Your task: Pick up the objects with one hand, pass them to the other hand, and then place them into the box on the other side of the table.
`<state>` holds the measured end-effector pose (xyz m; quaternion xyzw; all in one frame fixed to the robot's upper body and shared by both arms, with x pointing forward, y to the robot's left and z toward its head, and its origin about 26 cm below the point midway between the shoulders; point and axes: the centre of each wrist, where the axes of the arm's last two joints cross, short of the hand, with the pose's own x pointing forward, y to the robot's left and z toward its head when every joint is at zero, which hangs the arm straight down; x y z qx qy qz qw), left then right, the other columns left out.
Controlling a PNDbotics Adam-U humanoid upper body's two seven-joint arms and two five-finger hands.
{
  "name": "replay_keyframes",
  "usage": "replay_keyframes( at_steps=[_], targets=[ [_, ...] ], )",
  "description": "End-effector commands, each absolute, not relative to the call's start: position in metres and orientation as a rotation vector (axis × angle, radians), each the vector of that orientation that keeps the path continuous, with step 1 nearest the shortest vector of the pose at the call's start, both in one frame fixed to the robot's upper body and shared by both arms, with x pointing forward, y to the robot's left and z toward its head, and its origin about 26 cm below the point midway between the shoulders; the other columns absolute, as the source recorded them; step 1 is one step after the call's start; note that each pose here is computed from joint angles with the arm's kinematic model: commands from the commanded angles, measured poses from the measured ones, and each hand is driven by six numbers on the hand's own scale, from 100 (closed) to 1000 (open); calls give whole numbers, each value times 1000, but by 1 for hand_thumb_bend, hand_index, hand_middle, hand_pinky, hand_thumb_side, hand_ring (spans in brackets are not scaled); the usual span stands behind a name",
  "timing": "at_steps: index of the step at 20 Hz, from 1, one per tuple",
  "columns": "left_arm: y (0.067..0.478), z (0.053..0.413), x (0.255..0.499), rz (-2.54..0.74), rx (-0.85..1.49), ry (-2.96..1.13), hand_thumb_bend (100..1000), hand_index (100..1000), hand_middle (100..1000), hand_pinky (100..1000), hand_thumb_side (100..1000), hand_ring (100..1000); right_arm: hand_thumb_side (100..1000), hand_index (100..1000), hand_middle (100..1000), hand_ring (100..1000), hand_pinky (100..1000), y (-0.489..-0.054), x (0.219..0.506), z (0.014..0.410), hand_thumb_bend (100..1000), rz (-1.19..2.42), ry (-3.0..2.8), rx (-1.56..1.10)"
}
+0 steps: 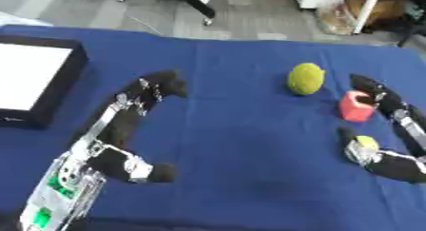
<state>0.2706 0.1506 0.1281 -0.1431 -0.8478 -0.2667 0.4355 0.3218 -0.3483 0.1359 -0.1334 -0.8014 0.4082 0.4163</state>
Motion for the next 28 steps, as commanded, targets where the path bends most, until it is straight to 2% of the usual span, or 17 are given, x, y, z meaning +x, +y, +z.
replay_keyframes(
  at_steps=[1,2,3,4,5,15,28],
  targets=[
    [148,137,270,-691,-382,-2137,845,907,679,961,363,899,396,981,1000,1000,926,-382,336,151,212,1045,-1942,-441],
    [146,138,270,-695,-391,-2140,843,907,679,961,363,899,389,981,1000,1000,925,-389,341,152,159,1046,-1923,-464],
    [145,140,270,-699,-402,-2143,843,908,679,961,364,899,398,981,1000,1000,925,-396,346,153,215,1051,-1902,-488],
    [143,141,270,-704,-412,-2145,842,907,679,961,365,899,377,981,1000,1000,925,-402,351,153,119,1057,-1881,-508],
    [141,142,269,-708,-422,-2147,839,908,679,961,367,899,399,981,1000,1000,924,-408,356,154,216,1063,-1860,-526],
    [130,154,269,-745,-502,-2169,833,908,679,961,368,898,403,976,1000,1000,930,-447,393,135,223,1020,-1669,-613],
    [121,162,269,-768,-563,-2194,827,909,679,960,370,896,402,975,1000,1000,936,-447,407,130,237,1037,-1652,-646]
  ],
)
